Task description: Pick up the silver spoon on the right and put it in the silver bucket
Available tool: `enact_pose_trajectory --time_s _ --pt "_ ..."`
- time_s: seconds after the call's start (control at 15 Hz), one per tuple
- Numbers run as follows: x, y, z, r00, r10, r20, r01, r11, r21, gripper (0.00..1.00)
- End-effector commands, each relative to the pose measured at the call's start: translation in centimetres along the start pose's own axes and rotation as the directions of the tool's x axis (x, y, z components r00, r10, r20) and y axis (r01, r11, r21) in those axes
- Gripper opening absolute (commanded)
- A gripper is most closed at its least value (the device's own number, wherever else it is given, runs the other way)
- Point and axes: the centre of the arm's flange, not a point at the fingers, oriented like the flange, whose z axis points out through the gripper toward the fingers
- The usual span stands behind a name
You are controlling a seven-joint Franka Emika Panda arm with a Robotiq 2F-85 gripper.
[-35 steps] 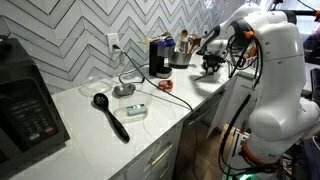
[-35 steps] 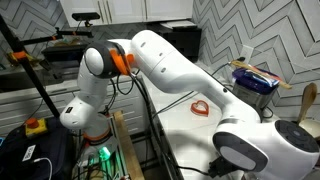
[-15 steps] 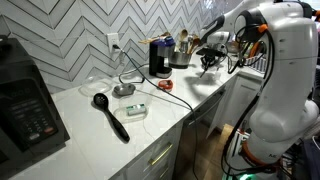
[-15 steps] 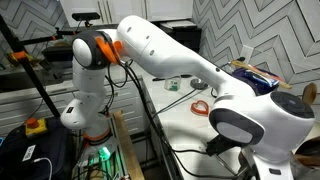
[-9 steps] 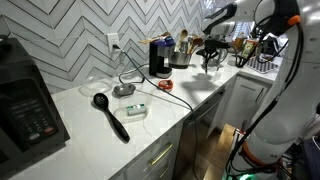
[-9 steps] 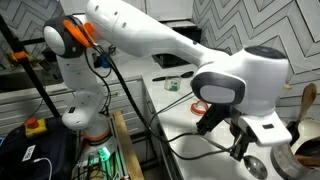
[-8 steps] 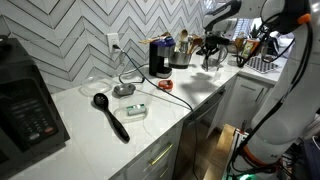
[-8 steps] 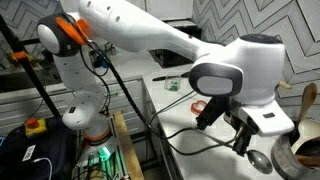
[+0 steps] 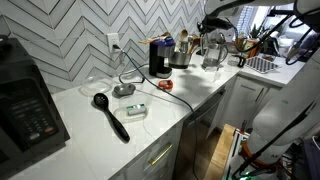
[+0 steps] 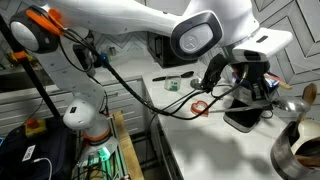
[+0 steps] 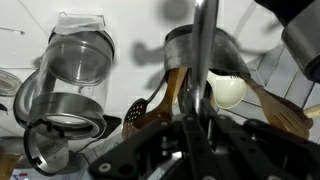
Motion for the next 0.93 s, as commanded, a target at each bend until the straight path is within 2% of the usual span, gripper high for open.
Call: enact_pose_trajectory --time_s 0.0,0.13,0.2,0.4,0.6,0.87 --pt "0.0 -0.1 0.1 1.000 -0.001 0.002 0.001 1.000 0.000 0.11" --pt "0.0 0.0 0.3 1.000 0.000 0.005 0.000 1.000 -0.003 0.11" --pt "0.1 -0.1 0.1 0.994 0.016 -0.108 -0.019 0.999 -0.026 0.03" --pt "3.0 -2.1 -1.4 0.955 -0.026 -0.297 0.032 0.999 0.017 0.03" --pt "3.9 -2.8 0.3 0.882 -0.050 -0.469 0.084 0.995 0.050 0.03" --pt "4.3 -4.0 3.3 0.746 -0.078 -0.661 0.164 0.984 0.069 0.03"
